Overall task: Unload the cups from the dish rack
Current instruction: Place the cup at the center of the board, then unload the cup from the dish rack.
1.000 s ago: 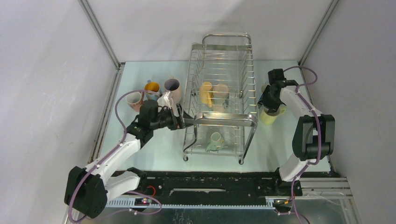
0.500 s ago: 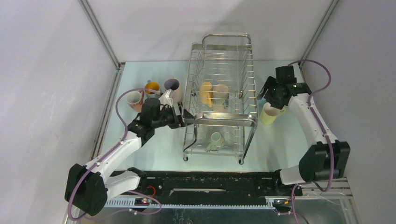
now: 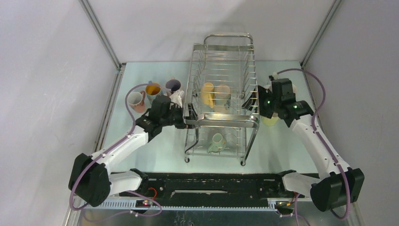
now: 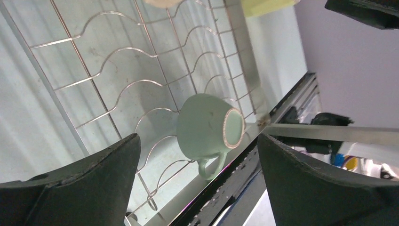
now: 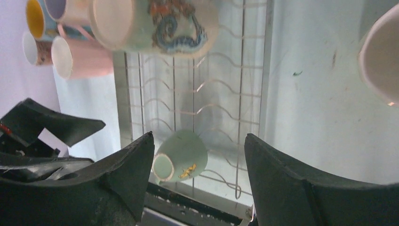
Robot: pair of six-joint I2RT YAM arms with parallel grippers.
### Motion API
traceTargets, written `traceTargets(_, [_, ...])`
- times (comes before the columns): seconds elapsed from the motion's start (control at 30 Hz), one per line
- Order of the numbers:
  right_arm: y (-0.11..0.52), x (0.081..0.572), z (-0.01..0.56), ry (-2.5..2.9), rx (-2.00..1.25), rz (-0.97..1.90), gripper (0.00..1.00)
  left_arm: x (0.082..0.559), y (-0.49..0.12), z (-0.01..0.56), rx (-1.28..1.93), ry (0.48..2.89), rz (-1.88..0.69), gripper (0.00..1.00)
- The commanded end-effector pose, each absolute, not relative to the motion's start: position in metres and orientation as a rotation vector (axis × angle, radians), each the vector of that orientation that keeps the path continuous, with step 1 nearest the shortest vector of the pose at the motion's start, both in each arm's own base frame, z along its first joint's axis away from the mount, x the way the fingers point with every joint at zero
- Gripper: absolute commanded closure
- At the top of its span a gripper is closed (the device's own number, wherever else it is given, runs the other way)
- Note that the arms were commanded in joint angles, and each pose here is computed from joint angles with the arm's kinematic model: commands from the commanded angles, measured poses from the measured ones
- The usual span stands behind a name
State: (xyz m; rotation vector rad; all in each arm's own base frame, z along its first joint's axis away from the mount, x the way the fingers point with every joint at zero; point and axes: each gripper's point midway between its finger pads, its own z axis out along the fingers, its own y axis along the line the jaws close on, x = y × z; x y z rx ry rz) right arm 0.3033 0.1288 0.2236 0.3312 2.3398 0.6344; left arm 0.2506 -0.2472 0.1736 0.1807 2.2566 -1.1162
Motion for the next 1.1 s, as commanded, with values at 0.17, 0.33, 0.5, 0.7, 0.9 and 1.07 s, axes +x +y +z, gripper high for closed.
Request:
traceTargets(0.17, [0.151,0.287,0.214,2.315,0.321,0.782,0.24,0.246,-0.271,0.164,0.376,2.269,-0.982,0.00])
traceTargets(0.33, [0.159,0.278,0.202,2.345,0.319,0.817,0.33,0.239,-0.288,0.154,0.429,2.277,-0.975,0.00])
traceTargets(0.5, [0.169,0.267,0.192,2.381,0.288,0.846,0.39,0.235,-0.300,0.144,0.464,2.273,-0.976,0.00])
traceTargets(0.7, [0.178,0.256,0.180,2.414,0.269,0.870,0.45,0.224,-0.315,0.136,0.519,2.247,-0.982,0.00])
traceTargets(0.9, [0.183,0.252,0.169,2.444,0.262,0.862,0.47,0.218,-0.322,0.126,0.570,2.240,-0.942,0.00])
traceTargets(1.07, [0.183,0.251,0.163,2.451,0.271,0.857,0.47,0.216,-0.324,0.116,0.602,2.239,-0.872,0.00])
